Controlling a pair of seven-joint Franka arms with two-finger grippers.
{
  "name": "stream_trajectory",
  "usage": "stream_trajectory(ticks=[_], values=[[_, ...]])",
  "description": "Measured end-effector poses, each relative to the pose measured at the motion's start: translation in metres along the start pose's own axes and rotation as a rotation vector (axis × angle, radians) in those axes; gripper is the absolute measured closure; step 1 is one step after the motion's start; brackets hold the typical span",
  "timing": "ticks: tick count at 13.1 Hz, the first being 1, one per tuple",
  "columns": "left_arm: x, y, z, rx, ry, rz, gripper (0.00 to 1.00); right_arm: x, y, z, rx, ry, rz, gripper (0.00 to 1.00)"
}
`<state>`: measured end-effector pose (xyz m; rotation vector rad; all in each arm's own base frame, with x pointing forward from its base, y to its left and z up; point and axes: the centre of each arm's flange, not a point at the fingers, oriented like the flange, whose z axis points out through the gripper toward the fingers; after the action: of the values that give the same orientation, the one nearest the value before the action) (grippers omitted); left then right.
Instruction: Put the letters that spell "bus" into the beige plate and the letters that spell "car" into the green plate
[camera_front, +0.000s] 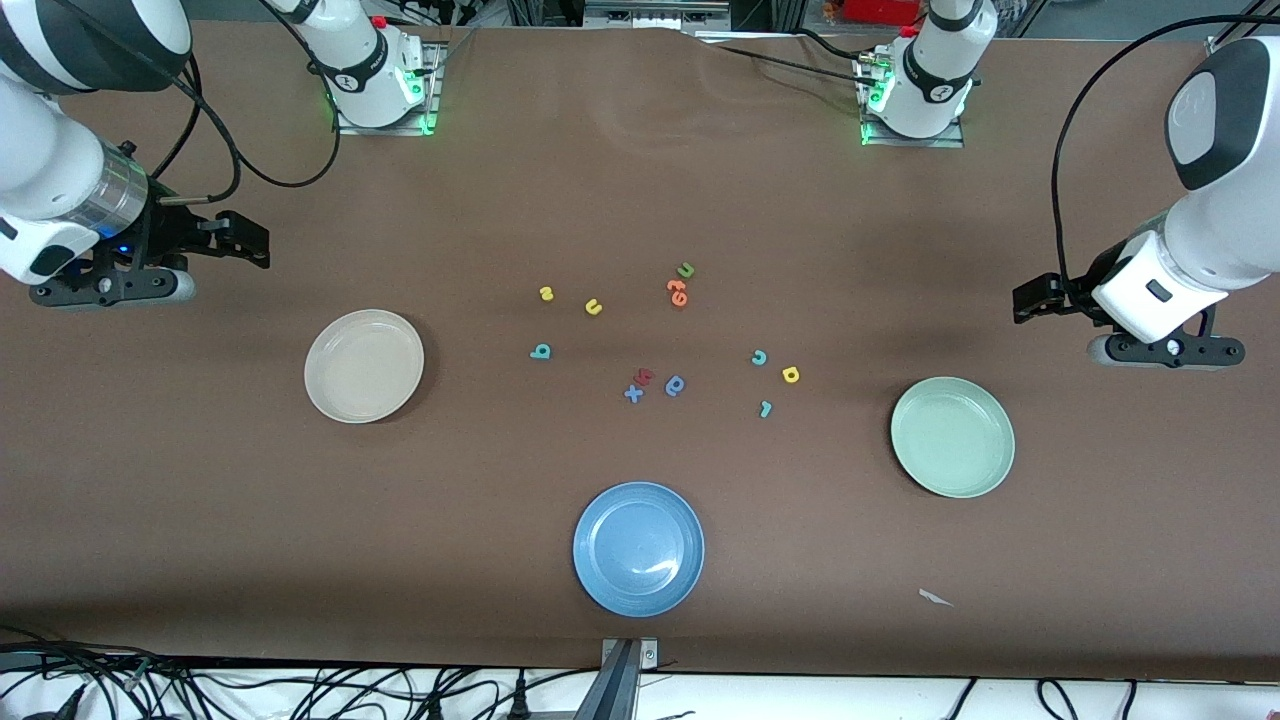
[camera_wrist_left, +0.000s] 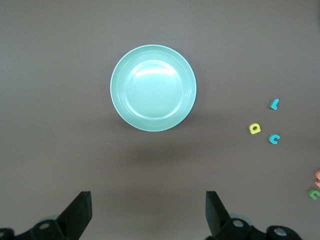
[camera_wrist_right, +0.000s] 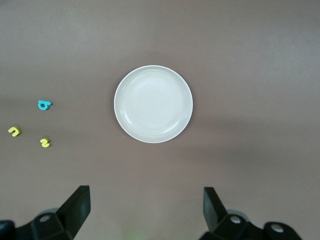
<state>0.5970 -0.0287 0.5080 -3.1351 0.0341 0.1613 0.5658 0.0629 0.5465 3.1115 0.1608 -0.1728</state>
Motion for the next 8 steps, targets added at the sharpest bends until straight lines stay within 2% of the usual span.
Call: stream_trajectory(ticks=[6, 8], values=[[0.0001, 0.0, 0.0003, 0.0, -0.001, 0.0, 0.0, 0.0006, -0.0001, 0.0006, 0.0, 0.001, 0.0, 0.0], [0.0011, 0.0013, 0.0048, 0.001, -0.009, 0.002, 0.0, 0.0059, -0.003, 0.007, 0.004, 0.016, -0.005, 0.0]])
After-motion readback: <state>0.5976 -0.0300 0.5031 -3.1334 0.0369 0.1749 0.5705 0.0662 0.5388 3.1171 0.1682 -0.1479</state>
